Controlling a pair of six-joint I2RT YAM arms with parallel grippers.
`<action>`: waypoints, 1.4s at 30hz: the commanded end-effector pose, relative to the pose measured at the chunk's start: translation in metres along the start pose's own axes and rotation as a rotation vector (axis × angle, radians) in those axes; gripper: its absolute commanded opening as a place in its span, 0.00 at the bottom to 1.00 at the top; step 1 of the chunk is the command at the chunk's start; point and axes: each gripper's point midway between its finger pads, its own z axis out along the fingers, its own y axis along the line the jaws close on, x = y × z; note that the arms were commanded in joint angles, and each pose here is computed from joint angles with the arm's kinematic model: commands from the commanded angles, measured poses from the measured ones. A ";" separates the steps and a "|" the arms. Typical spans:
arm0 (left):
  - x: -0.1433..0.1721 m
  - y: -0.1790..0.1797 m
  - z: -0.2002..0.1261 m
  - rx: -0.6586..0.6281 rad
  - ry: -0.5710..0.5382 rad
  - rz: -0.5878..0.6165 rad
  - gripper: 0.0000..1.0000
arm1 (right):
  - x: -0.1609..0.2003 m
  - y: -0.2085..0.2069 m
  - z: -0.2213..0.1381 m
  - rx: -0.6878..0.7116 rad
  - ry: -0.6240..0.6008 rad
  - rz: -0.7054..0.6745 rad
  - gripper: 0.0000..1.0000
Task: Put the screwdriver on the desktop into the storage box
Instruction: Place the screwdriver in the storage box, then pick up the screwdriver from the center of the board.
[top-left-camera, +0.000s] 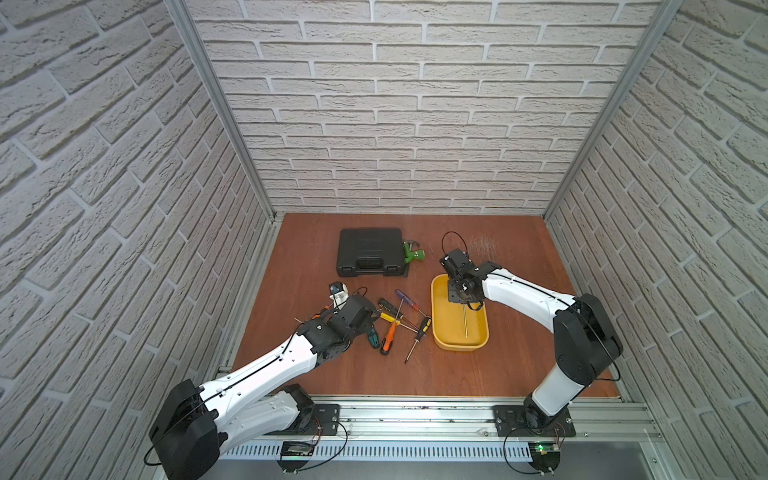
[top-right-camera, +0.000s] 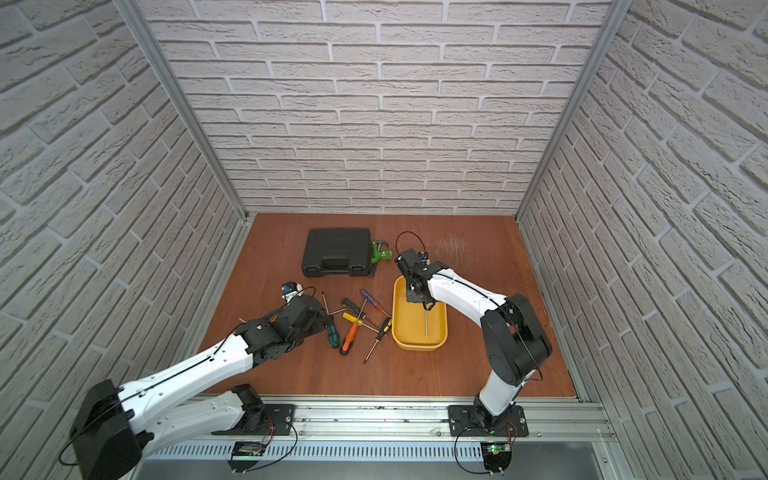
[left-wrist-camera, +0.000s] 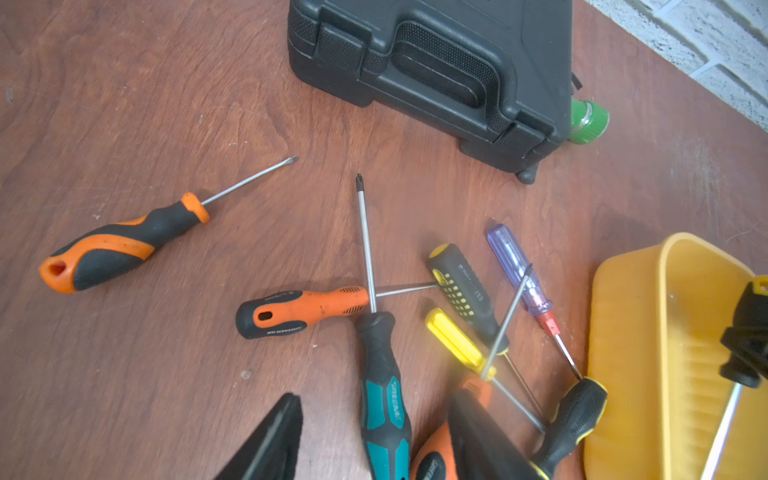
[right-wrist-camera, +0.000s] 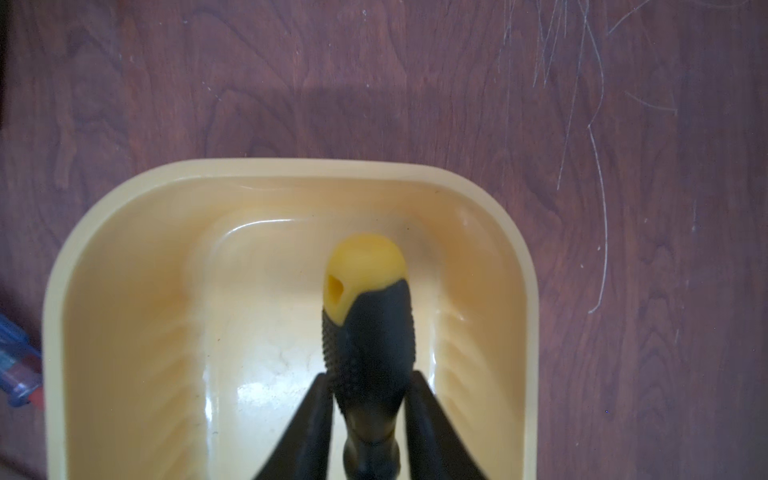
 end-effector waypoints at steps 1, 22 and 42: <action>0.000 0.001 0.001 -0.003 -0.012 0.023 0.63 | -0.017 0.003 -0.017 -0.051 -0.067 0.043 0.48; 0.013 -0.062 0.007 0.236 0.096 0.119 0.58 | 0.005 -0.016 -0.119 -0.376 -0.311 0.201 0.49; 0.078 -0.076 0.038 0.032 0.358 0.437 0.52 | 0.011 -0.026 -0.118 -0.341 -0.315 0.197 0.49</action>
